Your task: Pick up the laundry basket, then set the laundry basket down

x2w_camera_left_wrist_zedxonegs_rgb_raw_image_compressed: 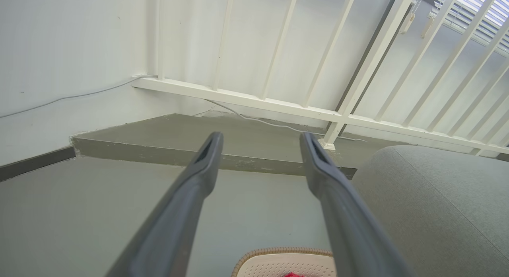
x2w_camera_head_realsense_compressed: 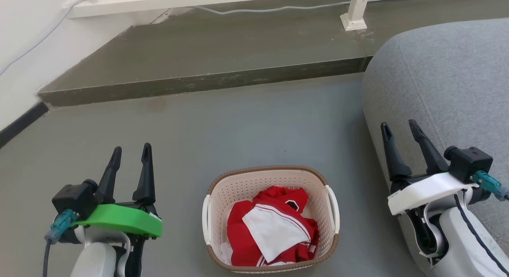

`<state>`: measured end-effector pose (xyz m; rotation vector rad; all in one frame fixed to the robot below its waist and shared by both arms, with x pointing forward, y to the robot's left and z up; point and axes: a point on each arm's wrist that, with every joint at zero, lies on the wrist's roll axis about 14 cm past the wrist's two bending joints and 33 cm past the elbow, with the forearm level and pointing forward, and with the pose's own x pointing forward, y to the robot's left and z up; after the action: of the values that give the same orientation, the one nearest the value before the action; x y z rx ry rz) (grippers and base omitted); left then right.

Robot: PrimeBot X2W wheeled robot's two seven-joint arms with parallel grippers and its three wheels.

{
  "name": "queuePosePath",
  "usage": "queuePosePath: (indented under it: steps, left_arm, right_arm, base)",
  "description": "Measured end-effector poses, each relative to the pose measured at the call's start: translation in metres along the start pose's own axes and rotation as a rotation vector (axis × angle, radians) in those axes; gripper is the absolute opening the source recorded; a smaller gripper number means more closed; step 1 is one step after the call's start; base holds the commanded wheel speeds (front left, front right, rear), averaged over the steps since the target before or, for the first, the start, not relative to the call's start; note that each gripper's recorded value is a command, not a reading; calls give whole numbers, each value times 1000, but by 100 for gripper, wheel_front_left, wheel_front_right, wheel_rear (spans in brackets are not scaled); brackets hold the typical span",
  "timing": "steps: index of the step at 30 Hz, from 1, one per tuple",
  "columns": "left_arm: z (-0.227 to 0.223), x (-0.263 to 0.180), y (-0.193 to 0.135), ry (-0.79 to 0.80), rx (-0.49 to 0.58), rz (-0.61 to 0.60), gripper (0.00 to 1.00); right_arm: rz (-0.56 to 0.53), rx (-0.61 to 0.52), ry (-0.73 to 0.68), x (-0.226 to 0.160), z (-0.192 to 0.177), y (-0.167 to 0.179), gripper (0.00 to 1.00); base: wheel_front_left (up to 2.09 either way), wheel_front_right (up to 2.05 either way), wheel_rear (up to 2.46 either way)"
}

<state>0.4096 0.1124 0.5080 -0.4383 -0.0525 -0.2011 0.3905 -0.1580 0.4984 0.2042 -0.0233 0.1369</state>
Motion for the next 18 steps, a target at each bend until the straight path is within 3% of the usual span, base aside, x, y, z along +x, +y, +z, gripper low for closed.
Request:
queuePosePath:
  steps: [18]
  left_arm:
    - [-3,-3,0,8,-4,-2,100]
  right_arm:
    - [-4,-2,-3,-3,-1,-1,100]
  base:
    - [0,0,0]
